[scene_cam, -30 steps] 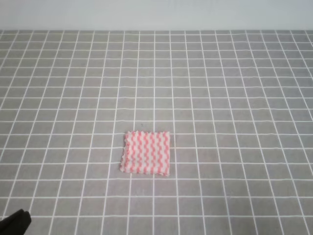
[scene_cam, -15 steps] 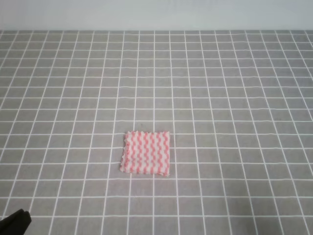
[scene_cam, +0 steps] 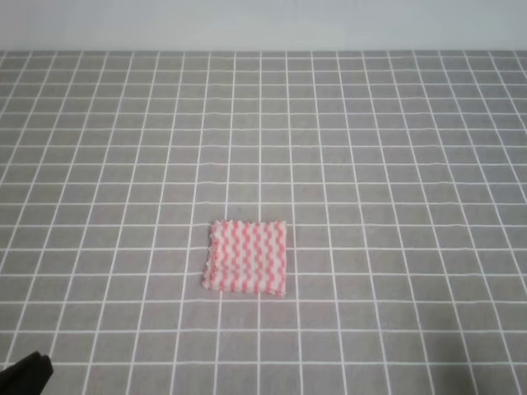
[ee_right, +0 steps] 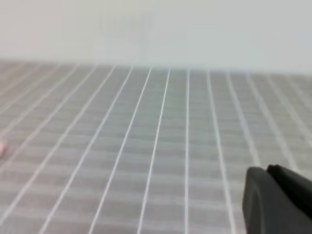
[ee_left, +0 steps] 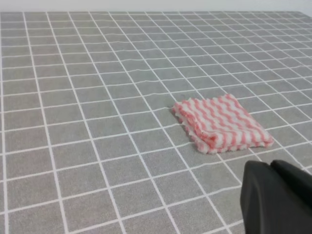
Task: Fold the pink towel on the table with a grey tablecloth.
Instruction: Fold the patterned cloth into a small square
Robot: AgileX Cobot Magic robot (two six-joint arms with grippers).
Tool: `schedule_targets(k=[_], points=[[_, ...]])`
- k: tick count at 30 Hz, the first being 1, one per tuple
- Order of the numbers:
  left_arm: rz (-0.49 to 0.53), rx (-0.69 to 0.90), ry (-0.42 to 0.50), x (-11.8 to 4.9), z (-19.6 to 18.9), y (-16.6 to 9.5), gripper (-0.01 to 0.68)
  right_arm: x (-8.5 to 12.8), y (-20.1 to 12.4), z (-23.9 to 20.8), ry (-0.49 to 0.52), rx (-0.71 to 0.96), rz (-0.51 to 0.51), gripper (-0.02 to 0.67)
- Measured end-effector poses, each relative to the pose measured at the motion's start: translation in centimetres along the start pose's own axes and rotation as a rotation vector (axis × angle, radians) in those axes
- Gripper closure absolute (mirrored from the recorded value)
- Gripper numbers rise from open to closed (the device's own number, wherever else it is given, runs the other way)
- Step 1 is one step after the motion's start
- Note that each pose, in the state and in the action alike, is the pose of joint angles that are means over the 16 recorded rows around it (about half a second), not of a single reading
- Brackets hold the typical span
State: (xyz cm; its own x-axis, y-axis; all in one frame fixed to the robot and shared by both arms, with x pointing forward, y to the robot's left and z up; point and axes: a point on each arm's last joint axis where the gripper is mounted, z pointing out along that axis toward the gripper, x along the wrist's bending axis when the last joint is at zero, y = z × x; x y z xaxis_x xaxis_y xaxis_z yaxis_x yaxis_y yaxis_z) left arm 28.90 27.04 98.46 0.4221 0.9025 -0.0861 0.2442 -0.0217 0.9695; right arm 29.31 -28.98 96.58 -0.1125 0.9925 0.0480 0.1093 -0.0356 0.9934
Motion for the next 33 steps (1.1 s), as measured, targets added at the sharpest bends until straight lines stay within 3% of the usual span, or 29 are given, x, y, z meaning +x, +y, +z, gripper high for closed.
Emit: schedule_targets(k=[9,20,33], points=[[0.001,0.002,-0.003,0.0,0.0,0.0,0.675,0.3,-0.9,-0.1,0.026,0.097,-0.011,0.665],[0.024,-0.003,0.004,0.0,-0.1,-0.1,0.676,0.3,-0.9,-0.1,0.028,0.102,-0.008,0.665],[0.153,-0.088,0.139,1.1,-0.4,0.7,0.675,0.3,-1.0,-0.1,0.028,0.102,-0.005,0.665]])
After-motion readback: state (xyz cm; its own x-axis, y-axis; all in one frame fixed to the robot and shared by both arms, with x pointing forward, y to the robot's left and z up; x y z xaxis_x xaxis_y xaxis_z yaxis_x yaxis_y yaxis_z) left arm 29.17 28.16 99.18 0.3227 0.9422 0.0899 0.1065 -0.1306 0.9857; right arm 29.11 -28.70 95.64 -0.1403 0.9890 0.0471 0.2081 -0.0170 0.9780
